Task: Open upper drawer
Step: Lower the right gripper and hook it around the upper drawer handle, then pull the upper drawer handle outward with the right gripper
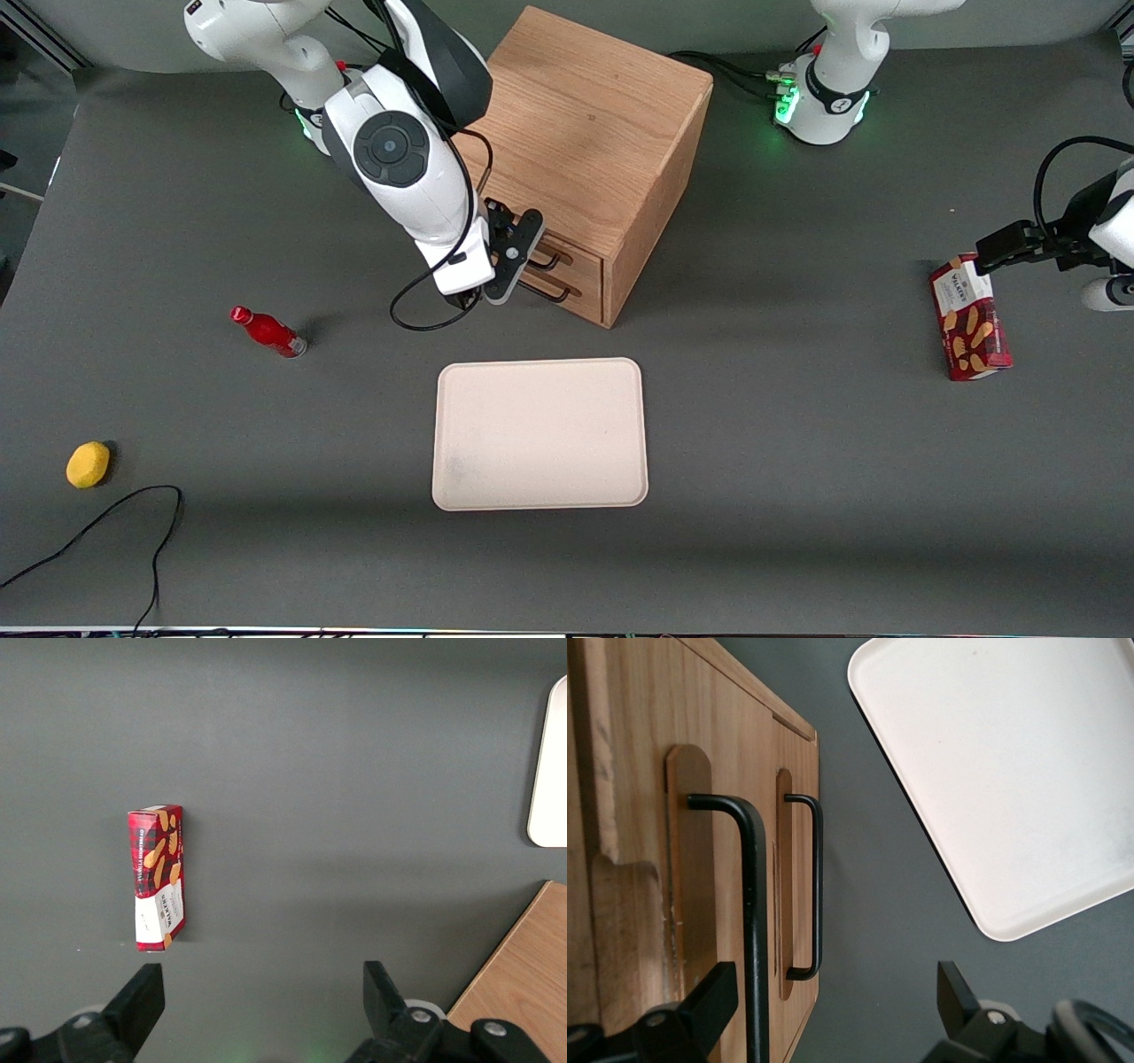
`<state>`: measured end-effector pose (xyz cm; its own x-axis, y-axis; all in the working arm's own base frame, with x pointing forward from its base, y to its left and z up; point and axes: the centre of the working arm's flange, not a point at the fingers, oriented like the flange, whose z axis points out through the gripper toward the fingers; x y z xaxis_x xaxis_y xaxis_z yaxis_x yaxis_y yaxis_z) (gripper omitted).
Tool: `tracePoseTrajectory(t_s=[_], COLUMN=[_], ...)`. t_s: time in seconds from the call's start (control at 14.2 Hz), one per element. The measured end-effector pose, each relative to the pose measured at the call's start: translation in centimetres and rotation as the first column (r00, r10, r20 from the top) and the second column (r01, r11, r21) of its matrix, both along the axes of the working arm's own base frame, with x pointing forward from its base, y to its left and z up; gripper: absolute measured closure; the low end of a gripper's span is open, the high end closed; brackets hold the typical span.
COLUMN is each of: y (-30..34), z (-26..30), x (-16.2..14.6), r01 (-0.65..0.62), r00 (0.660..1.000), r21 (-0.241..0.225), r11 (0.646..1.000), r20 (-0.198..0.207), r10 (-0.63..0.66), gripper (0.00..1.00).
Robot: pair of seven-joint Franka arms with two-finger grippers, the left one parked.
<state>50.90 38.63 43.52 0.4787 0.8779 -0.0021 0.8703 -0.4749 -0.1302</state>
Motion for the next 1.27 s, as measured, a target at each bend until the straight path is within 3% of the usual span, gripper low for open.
tracePoseTrajectory(t_s=[1.27], y=[-0.2], z=[-3.1], x=[-0.4], r01=[0.007], r00=[1.0], r21=[0.005], r11=[1.0], r20=[0.014], r10=[-0.007], gripper=[0.0])
